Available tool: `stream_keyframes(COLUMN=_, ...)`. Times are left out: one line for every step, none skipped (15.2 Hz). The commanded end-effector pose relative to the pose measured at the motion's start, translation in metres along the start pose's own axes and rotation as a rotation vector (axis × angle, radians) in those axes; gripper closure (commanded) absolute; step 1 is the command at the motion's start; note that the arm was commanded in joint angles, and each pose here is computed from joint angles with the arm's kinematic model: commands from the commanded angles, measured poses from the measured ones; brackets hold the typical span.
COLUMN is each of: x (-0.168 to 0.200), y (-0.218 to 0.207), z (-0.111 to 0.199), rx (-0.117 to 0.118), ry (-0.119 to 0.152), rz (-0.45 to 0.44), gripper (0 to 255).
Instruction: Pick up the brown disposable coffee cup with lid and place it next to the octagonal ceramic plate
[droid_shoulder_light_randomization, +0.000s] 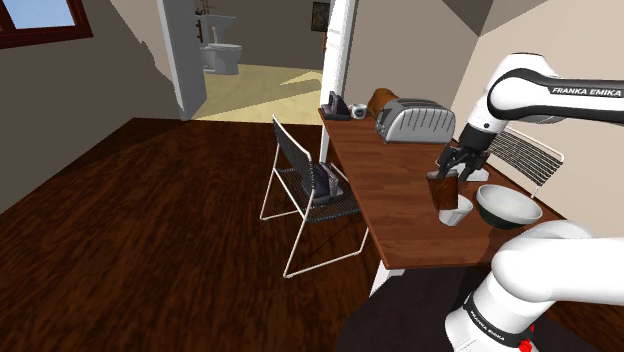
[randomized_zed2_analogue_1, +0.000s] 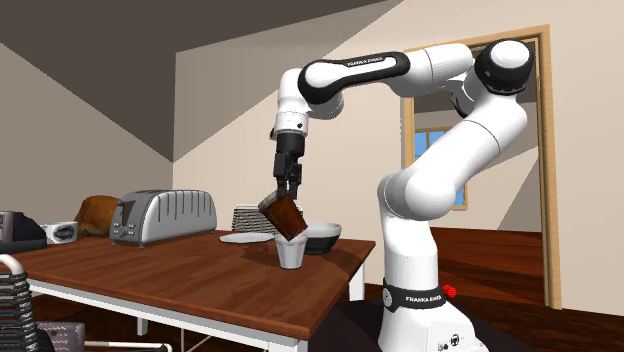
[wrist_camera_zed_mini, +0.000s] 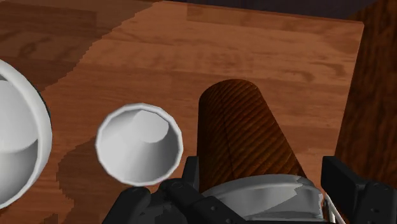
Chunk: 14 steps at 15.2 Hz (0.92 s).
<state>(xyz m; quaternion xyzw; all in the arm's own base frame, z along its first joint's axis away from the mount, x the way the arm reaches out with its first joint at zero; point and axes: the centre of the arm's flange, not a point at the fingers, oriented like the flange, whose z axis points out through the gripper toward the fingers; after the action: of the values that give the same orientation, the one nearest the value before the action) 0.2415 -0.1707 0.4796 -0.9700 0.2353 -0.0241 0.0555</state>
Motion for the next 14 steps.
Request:
stream_keyframes(x=0.0, y=-0.001, z=-0.01, rx=0.0, ry=0.0, rz=0.0, gripper=255)
stream_keyframes(x=0.0, y=-0.001, z=-0.015, rx=0.0, ry=0.0, rz=0.0, gripper=255)
stream_keyframes(x=0.0, y=-0.002, z=-0.02, rx=0.0, ry=0.0, rz=0.0, gripper=255)
stream_keyframes(x=0.001, y=-0.003, z=-0.025, rx=0.0, ry=0.0, rz=0.0, gripper=255)
stream_keyframes(x=0.001, y=-0.003, z=-0.031, rx=0.0, ry=0.0, rz=0.0, gripper=255)
stream_keyframes(x=0.001, y=-0.004, z=-0.036, rx=0.0, ry=0.0, rz=0.0, gripper=255)
stream_keyframes(x=0.001, y=-0.005, z=-0.041, rx=0.0, ry=0.0, rz=0.0, gripper=255)
stream_keyframes(x=0.001, y=-0.005, z=-0.046, rx=0.0, ry=0.0, rz=0.0, gripper=255)
stream_keyframes(x=0.001, y=-0.006, z=-0.052, rx=0.0, ry=0.0, rz=0.0, gripper=255)
stream_keyframes(x=0.001, y=-0.006, z=-0.057, rx=0.0, ry=0.0, rz=0.0, gripper=255)
stream_keyframes(x=0.001, y=-0.007, z=-0.062, rx=0.0, ry=0.0, rz=0.0, gripper=255)
stream_keyframes(x=0.001, y=-0.008, z=-0.067, rx=0.0, ry=0.0, rz=0.0, gripper=255)
stream_keyframes(x=0.002, y=-0.008, z=-0.073, rx=0.0, ry=0.0, rz=0.0, gripper=255)
stream_keyframes(x=0.002, y=-0.009, z=-0.078, rx=0.0, ry=0.0, rz=0.0, gripper=255)
